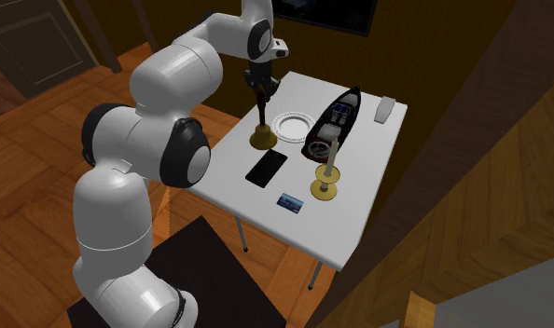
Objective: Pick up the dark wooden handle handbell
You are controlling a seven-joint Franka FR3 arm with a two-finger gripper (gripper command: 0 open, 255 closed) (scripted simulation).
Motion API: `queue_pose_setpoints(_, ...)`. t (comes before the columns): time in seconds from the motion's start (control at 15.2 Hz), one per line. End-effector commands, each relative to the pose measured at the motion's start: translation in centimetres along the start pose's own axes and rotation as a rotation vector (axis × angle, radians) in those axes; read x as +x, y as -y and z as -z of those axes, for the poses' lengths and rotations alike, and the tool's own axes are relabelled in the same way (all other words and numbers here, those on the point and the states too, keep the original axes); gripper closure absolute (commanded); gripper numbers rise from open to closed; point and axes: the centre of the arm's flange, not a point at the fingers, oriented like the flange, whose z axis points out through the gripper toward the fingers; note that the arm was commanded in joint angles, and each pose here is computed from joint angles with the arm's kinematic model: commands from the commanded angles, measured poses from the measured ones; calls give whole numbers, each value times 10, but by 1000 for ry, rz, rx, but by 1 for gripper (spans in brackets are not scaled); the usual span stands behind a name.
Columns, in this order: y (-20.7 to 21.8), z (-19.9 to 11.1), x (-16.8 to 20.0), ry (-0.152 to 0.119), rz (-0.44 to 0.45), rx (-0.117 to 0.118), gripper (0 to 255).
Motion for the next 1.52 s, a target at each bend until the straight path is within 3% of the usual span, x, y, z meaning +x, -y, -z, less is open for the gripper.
queue_pose_setpoints(0.0, 0, 0, 0, 0, 0, 0, 255)
queue_pose_setpoints(0.46, 0, -1, 0, 0, 0, 0, 255)
queue_pose_setpoints(1.45, 4, 78, 8, 0, 0, 0, 255)
